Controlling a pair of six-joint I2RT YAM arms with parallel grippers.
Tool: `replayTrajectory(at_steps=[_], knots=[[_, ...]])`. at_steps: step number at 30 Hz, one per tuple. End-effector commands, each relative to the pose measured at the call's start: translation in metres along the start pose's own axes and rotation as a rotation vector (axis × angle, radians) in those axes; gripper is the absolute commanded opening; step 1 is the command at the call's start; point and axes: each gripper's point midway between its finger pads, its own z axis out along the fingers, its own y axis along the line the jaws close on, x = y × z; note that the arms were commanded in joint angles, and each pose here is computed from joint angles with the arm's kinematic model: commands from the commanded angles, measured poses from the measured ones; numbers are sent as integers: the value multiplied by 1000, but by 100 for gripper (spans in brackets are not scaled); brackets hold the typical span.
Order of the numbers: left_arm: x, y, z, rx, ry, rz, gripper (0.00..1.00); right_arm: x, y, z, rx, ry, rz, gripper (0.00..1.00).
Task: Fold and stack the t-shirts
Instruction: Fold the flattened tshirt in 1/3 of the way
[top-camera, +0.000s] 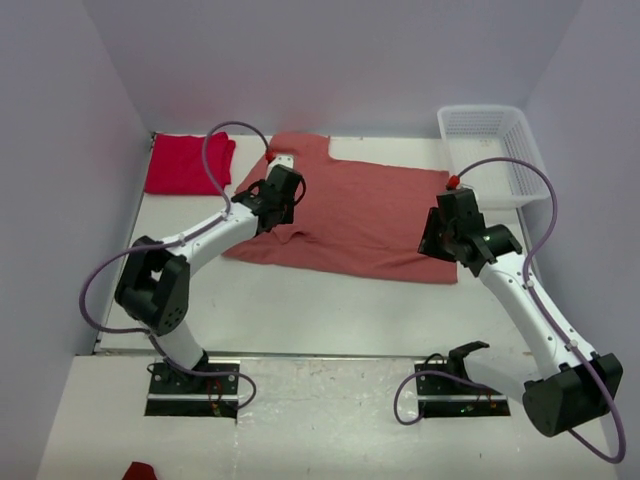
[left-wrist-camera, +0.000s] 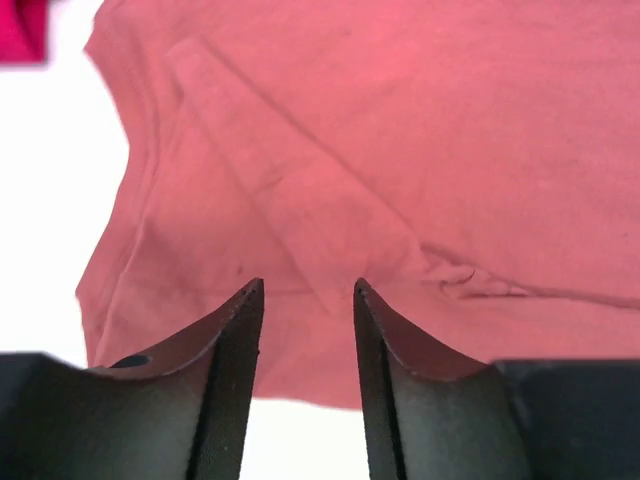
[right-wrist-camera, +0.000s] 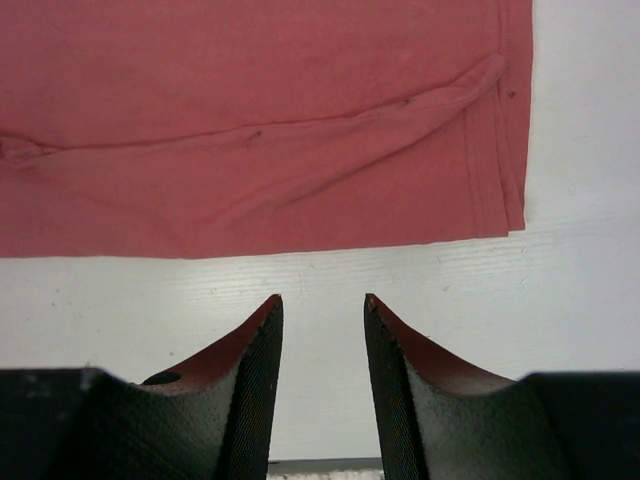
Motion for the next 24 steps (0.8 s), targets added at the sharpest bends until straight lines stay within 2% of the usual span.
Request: replayTrajectory(at_steps=[1, 4, 6, 11, 24], knots=[[7, 21, -17, -72, -11, -47, 41, -9, 6, -4, -36, -37, 3, 40], [28, 18, -16, -34, 37, -47, 32, -10, 6, -7, -43, -47, 5, 40], [41, 14, -11, -15, 70, -43, 31, -11, 5, -10, -43, -56, 11, 40], [58, 7, 1, 7, 117, -27, 40, -12, 1, -17, -37, -75, 11, 40], [83, -11, 21, 88, 179, -4, 42, -9, -2, -16, -28, -70, 6, 40]])
